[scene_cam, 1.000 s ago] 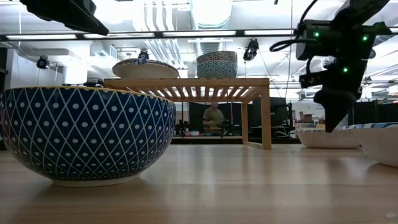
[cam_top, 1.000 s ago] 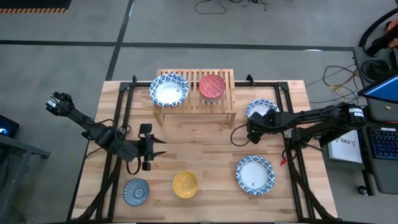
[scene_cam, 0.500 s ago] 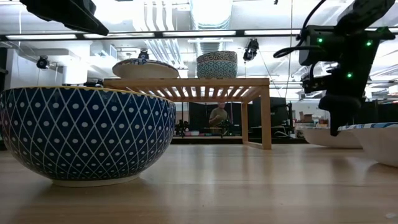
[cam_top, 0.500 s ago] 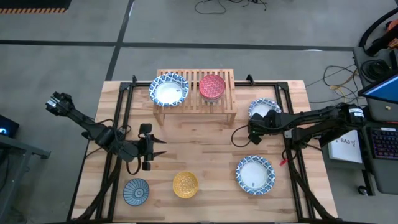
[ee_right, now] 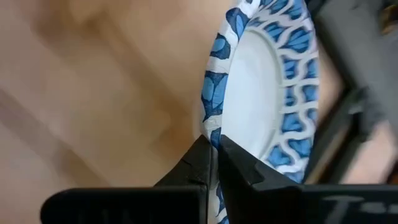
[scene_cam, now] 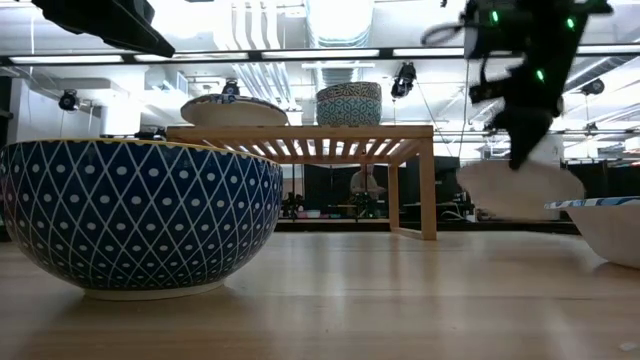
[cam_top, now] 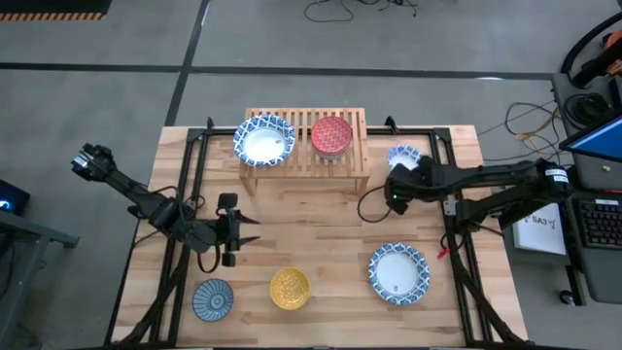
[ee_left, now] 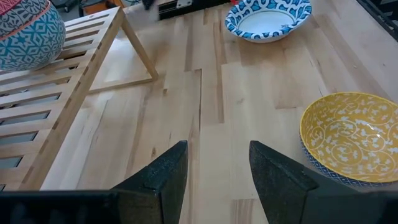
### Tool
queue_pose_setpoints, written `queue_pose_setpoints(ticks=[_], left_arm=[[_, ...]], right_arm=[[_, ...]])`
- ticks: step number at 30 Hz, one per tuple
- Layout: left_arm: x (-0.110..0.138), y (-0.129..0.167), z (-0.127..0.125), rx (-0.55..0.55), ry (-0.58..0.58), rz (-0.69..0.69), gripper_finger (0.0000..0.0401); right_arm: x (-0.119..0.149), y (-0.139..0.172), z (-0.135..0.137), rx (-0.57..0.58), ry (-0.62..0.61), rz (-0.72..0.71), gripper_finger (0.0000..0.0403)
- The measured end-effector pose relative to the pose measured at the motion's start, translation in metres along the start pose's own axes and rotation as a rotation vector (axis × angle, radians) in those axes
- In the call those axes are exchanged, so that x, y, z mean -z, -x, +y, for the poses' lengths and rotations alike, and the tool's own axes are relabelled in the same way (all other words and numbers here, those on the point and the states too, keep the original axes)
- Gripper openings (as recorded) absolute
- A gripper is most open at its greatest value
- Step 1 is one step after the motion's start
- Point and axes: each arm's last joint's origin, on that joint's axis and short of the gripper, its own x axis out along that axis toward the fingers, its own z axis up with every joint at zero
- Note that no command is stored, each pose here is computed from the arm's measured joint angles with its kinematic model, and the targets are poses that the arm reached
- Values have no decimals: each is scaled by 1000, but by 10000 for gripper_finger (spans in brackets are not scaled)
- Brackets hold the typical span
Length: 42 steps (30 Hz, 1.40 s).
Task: Place and stack bowls onto a shelf
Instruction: Stack the white patterned bowl on top of the white patterned bowl on the shelf
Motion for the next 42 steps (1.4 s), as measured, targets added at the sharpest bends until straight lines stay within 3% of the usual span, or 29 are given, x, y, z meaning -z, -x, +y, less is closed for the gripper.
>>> queue_pose_setpoints(ticks=[8,22,27,42], left_arm=[[0,0,0,0,0,0,155],[-3,2,1,1,3,-9,155],[-9,5,2,5,13,-28,155],[-8,28,10,50,151,-54,155]], right_arm=[[-38,64,-25,98,-21,-165,10],[-80,167,-48,71,-21,-579,9],[-108,179,-25,59,97,-658,9],[-215,183,59,194,539,-691,9]])
